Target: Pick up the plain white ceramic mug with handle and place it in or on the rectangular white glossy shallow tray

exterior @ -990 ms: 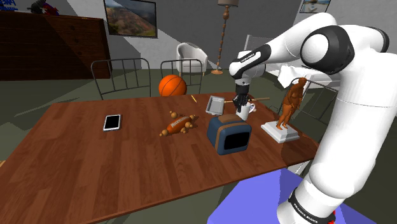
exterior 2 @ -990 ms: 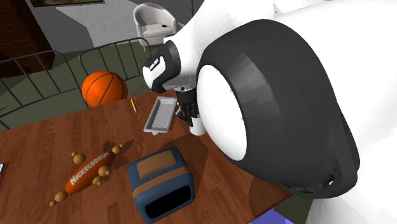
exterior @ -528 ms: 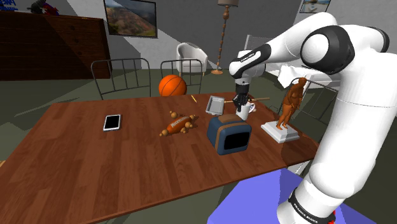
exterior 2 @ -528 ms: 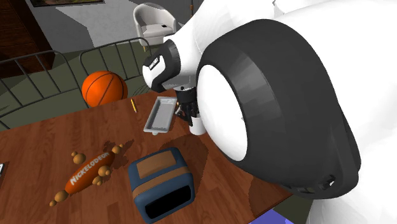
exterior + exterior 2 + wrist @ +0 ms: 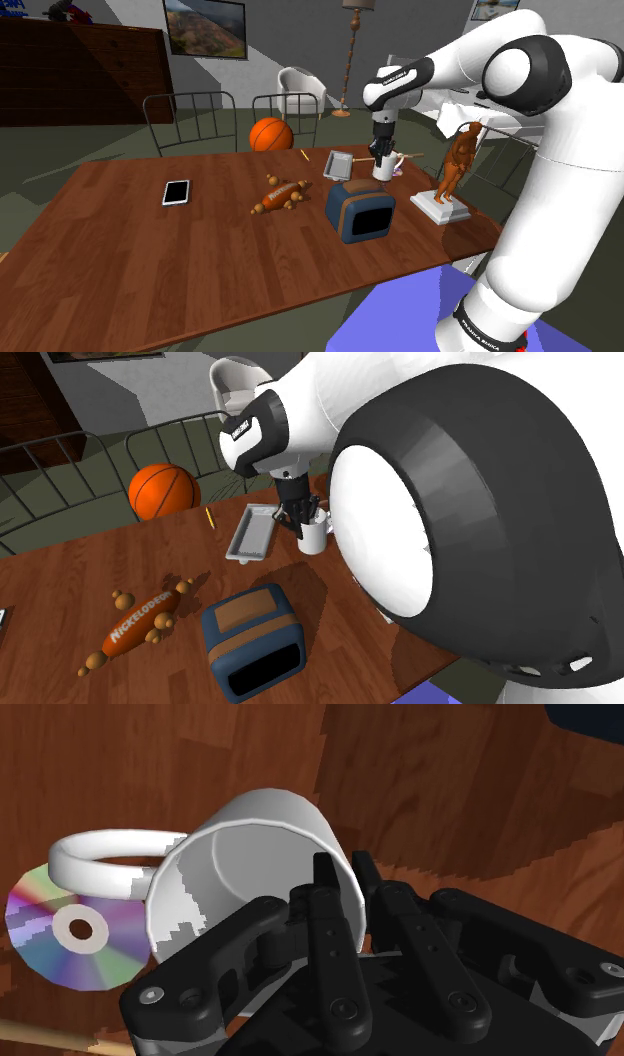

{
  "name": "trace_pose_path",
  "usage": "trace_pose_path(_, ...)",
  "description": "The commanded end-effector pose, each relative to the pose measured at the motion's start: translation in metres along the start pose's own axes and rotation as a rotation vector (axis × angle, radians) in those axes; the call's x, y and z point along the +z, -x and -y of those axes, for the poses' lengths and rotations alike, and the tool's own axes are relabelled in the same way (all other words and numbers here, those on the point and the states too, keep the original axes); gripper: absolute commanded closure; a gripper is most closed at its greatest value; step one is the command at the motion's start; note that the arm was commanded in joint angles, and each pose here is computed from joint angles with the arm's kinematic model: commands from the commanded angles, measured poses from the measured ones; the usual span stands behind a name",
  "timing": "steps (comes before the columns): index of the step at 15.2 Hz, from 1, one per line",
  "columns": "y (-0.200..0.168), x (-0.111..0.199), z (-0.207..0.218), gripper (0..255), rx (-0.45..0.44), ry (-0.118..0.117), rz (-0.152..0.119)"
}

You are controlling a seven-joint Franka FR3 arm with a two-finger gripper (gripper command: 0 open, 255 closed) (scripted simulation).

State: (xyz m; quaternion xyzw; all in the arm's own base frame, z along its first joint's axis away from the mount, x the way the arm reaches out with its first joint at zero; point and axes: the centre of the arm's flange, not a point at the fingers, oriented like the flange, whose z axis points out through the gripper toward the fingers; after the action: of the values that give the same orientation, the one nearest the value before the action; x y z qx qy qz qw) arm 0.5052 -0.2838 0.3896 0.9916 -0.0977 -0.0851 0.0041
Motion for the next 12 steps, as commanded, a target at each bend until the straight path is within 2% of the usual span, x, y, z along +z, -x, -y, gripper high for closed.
trace_pose_path(1,0.002,-0.01,0.0,255,0.0,0.0,0.0)
trace_pose_path(11,0.01,-0.058,-0.001,255,0.0,0.0,0.0)
trace_pose_path(12,-0.002,-0.062,0.003,255,0.0,0.0,0.0)
